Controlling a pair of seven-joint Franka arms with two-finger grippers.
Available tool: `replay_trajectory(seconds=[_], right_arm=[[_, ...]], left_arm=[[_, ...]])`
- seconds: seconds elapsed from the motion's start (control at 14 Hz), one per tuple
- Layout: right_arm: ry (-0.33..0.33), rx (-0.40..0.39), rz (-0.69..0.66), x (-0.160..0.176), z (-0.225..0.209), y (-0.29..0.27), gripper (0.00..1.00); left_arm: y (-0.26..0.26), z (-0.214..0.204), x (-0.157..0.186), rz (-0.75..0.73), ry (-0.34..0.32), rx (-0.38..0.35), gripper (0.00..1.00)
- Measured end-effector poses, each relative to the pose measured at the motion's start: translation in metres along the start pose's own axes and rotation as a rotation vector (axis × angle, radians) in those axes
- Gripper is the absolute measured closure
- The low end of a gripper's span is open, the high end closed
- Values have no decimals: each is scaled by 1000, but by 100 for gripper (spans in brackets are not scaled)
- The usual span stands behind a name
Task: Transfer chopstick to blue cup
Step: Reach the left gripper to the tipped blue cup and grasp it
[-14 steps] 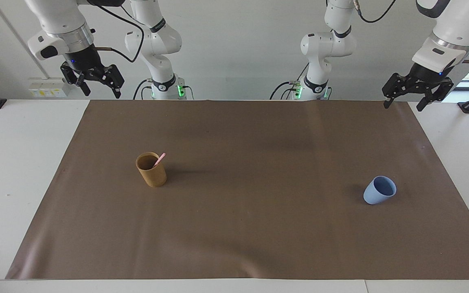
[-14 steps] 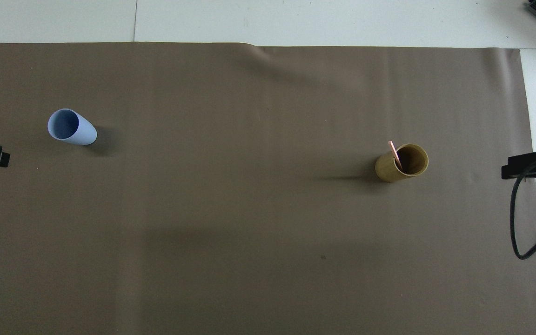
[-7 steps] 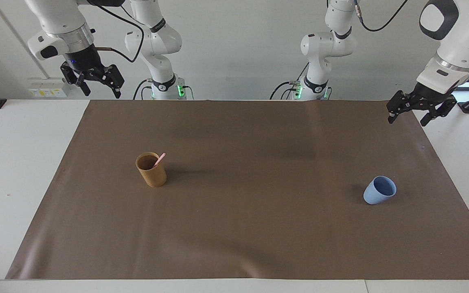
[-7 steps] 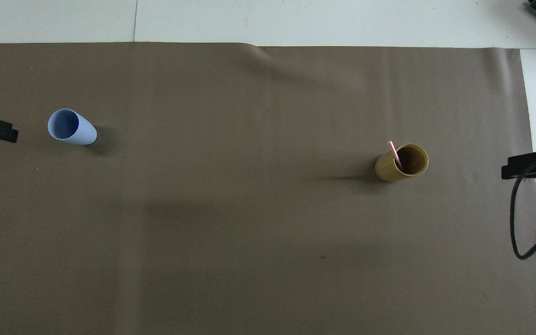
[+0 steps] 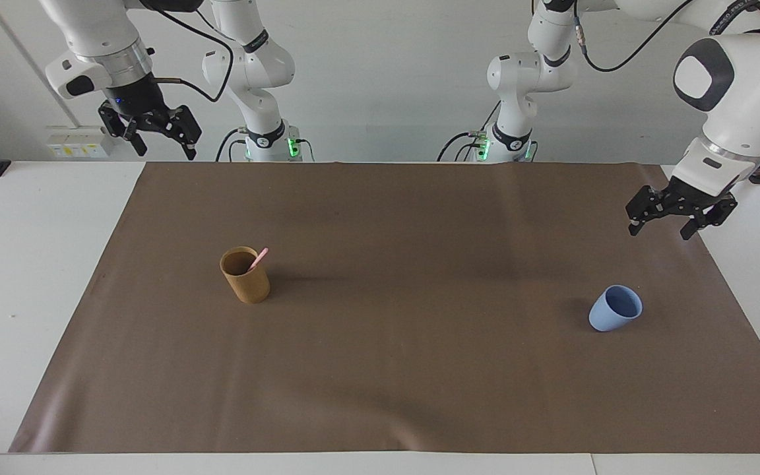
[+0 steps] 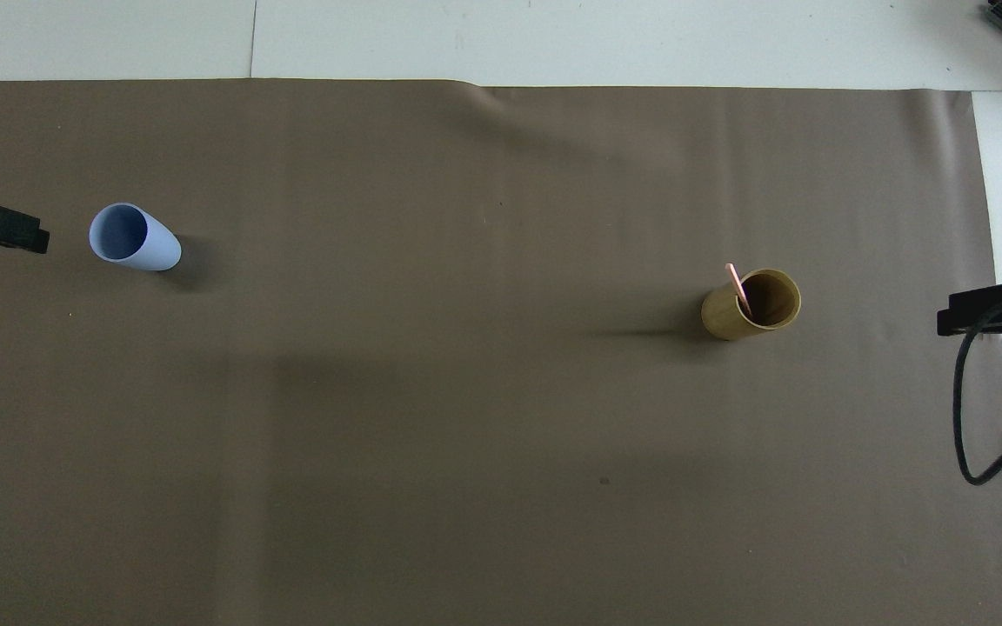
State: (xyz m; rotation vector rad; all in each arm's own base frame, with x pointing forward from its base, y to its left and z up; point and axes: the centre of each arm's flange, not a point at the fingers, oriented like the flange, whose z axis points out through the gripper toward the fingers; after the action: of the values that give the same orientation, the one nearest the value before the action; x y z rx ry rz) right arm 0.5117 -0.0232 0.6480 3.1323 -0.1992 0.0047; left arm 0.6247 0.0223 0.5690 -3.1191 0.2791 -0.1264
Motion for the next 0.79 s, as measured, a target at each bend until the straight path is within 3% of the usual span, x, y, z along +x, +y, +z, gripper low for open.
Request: replay_trajectory(seconds=[0.79], right_arm=[[-1,1,0,0,2,0,0]], left_arm=[[-29,105,32,10,-4,6,0]])
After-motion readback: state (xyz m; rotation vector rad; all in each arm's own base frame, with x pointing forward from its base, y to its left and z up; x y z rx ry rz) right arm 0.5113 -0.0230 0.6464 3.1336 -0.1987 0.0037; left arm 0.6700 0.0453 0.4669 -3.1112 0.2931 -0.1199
